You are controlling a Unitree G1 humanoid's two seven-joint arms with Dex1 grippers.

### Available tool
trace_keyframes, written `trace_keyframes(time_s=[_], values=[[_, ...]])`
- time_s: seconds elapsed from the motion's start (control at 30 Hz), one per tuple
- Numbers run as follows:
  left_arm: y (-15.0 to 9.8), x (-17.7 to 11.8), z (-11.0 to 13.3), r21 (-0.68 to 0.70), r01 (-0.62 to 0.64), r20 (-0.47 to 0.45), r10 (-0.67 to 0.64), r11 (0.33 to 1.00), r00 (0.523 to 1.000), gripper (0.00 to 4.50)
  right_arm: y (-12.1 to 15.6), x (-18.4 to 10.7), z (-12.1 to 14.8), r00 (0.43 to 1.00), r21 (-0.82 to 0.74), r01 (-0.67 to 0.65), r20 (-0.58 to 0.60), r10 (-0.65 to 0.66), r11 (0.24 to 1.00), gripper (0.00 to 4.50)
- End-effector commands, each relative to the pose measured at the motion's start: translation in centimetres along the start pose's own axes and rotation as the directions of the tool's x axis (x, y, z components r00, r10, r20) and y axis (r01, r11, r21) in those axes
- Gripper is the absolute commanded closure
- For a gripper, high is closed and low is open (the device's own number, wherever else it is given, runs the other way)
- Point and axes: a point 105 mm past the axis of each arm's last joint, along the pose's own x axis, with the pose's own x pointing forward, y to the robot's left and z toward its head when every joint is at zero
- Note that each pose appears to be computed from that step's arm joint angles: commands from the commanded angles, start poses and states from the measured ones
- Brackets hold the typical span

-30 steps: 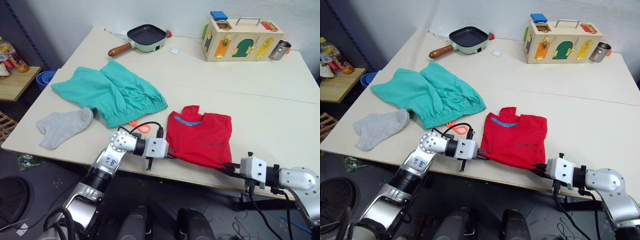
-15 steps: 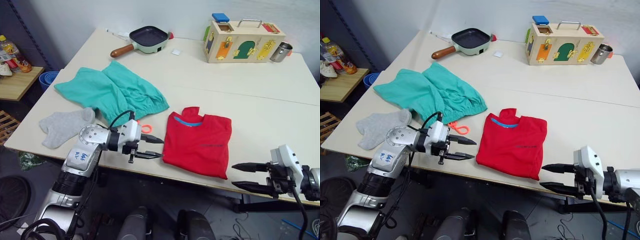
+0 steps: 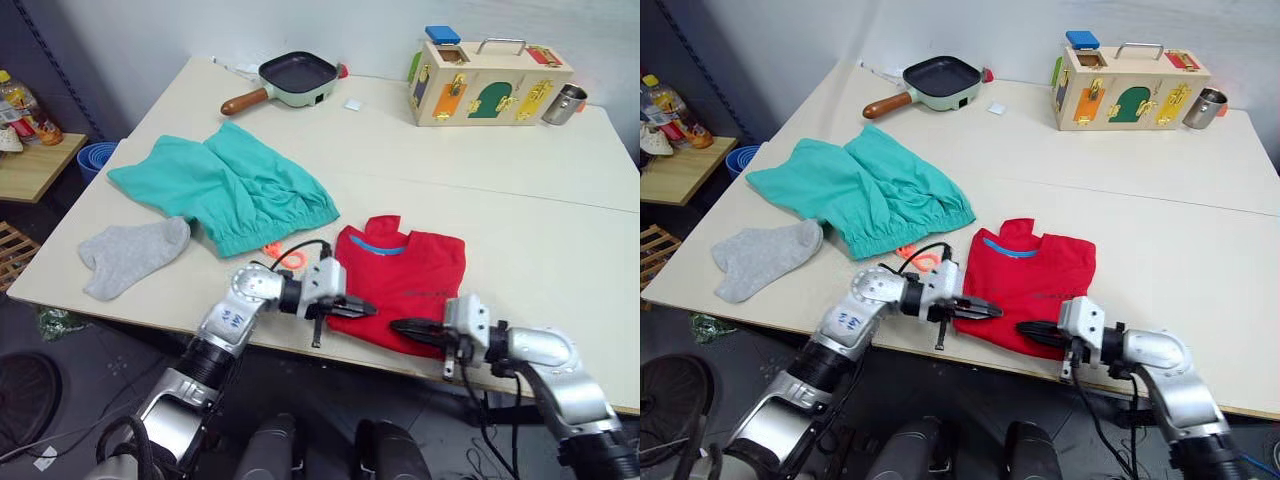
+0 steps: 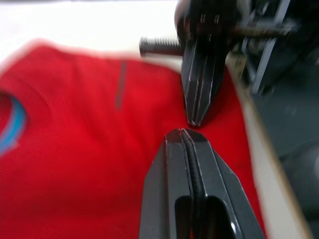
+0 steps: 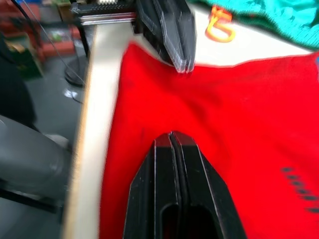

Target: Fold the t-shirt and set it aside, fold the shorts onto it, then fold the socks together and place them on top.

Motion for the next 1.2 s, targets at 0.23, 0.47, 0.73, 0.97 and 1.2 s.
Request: trace_keyframes(time_s=[0.23, 0.47, 0.73, 0.97, 1.2], values=[[-0.3, 0.0, -2.0, -0.033, -0.108, -0.031, 0.107, 0.994, 0.994, 4.47, -6.4, -0.6, -1.4, 0.905, 0.058, 0.425, -0.043, -0.423, 0.903, 4.50], [0.0, -1.4, -2.7, -0.045, -0.157, -0.034, 0.155, 0.987, 0.987, 4.47, -10.0, -4.3, -4.0, 0.779, 0.078, 0.623, -0.156, -0.607, 0.779, 4.50], [2.4, -3.3, 1.9, -0.050, -0.249, 0.184, 0.254, 0.967, 0.950, 4.47, -11.7, -5.9, -1.4, 0.799, 0.034, 0.601, -0.024, -0.601, 0.798, 4.50], [5.0, -3.5, 3.0, -0.068, -0.334, 0.199, 0.341, 0.940, 0.919, 4.47, -8.5, -1.2, 4.1, 0.942, 0.029, 0.288, 0.171, -0.288, 0.957, 4.50], [5.9, -0.5, -0.5, -0.034, -0.350, 0.031, 0.351, 0.936, 0.936, 4.47, -8.8, 2.0, 0.2, 0.961, -0.038, 0.275, 0.012, -0.275, 0.961, 4.50]])
